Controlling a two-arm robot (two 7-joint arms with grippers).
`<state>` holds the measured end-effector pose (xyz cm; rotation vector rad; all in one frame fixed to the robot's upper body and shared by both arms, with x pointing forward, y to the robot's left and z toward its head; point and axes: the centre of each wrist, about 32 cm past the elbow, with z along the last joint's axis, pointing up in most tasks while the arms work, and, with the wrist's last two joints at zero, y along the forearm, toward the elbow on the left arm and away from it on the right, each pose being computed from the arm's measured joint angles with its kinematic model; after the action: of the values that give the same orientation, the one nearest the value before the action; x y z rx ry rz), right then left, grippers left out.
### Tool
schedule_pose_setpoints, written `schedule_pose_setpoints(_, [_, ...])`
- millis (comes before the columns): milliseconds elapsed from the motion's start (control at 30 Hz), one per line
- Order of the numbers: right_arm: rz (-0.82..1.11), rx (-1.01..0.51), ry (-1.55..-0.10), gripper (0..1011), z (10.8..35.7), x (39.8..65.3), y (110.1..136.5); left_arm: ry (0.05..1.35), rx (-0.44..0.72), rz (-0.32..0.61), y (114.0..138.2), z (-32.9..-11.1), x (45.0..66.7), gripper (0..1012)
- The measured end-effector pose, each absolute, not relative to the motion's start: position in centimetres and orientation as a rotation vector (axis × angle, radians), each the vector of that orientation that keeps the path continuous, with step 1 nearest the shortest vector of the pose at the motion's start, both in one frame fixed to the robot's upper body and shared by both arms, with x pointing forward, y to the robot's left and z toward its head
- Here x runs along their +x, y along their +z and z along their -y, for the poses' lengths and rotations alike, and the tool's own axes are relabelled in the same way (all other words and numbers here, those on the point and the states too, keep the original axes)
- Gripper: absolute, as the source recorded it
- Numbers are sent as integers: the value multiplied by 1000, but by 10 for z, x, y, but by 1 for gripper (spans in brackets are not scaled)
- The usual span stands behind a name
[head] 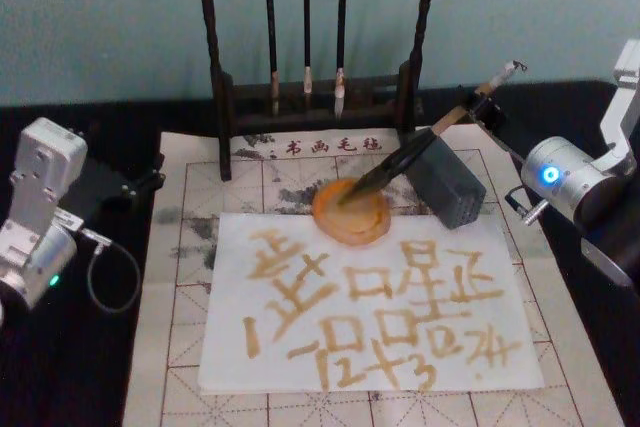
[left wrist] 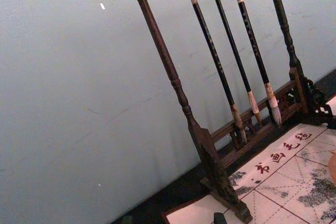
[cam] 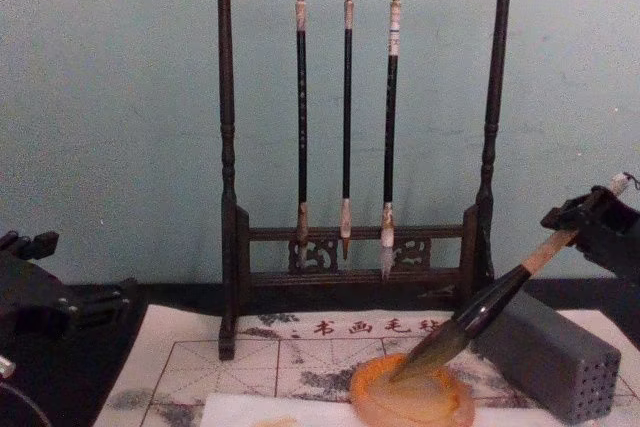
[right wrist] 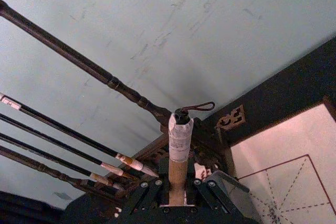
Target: Pick up the brush from the inkstone, write on the paper, then place the brush back to its original position.
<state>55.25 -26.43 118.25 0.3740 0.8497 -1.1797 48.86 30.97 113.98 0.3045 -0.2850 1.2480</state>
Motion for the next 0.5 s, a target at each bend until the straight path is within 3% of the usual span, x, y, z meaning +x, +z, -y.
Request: schedule_pose_setpoints(500, [-884, 359, -1190, 182, 257, 554, 1179, 1248, 304, 285, 1140, -310, 489, 1001])
